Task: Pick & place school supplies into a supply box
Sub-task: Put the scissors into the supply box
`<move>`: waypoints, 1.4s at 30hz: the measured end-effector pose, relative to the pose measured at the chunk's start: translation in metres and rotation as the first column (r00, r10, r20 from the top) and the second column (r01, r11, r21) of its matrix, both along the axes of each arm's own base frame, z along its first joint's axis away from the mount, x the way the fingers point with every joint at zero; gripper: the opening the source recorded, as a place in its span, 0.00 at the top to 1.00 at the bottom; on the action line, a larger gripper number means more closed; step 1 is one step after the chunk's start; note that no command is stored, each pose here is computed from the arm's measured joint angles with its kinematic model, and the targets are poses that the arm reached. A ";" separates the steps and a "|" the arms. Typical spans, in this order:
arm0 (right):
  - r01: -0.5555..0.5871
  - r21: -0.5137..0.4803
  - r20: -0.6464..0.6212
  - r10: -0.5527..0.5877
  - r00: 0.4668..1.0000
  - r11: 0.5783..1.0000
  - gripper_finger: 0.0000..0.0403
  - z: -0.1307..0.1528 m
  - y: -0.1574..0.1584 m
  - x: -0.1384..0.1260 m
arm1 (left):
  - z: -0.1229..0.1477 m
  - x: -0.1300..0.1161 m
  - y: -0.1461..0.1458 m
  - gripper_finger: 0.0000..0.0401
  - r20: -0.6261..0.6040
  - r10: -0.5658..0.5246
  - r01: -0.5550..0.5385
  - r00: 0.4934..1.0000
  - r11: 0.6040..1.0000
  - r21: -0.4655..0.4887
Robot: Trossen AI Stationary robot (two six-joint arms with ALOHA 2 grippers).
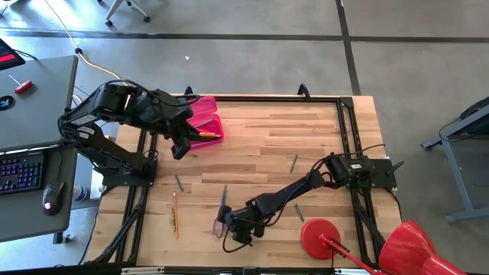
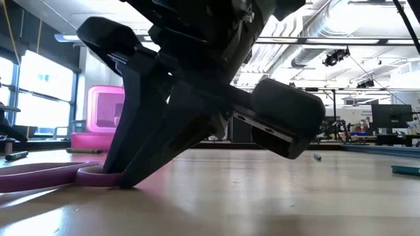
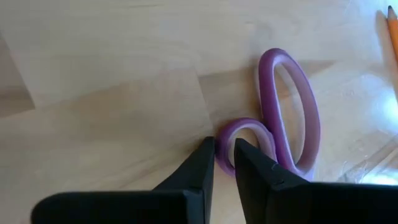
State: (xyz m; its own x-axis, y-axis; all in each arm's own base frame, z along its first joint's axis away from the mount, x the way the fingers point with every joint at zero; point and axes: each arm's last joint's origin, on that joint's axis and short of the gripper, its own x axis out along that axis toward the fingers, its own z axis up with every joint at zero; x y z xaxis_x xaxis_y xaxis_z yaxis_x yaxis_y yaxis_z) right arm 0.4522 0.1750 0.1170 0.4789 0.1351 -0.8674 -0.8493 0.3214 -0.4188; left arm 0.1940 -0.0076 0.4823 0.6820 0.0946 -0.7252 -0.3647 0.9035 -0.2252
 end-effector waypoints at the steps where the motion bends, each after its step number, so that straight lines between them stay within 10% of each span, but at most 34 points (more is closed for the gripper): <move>1: 0.005 0.005 -0.002 -0.005 1.000 1.000 0.89 0.000 -0.001 0.000 | 0.000 0.000 0.000 0.75 0.000 0.000 0.000 1.000 1.000 0.000; 12: 0.070 -0.018 0.010 -0.069 0.998 0.997 0.98 0.007 -0.017 0.004 | 0.000 0.000 0.000 0.75 0.000 -0.011 0.011 1.000 1.000 -0.013; 21: 0.338 -0.120 0.218 -0.307 0.926 0.934 0.99 0.066 -0.073 0.013 | 0.000 0.000 0.000 0.75 0.001 -0.013 0.013 1.000 1.000 -0.011; 32: 0.415 0.246 0.577 -0.476 0.664 0.876 1.00 0.094 -0.222 0.059 | 0.000 0.000 0.000 0.75 0.000 -0.037 0.037 0.999 0.999 0.017; 42: 0.387 0.200 0.579 -0.427 0.695 0.900 1.00 0.091 -0.240 0.057 | 0.000 0.000 0.000 0.75 -0.010 -0.089 0.089 0.996 0.994 0.069</move>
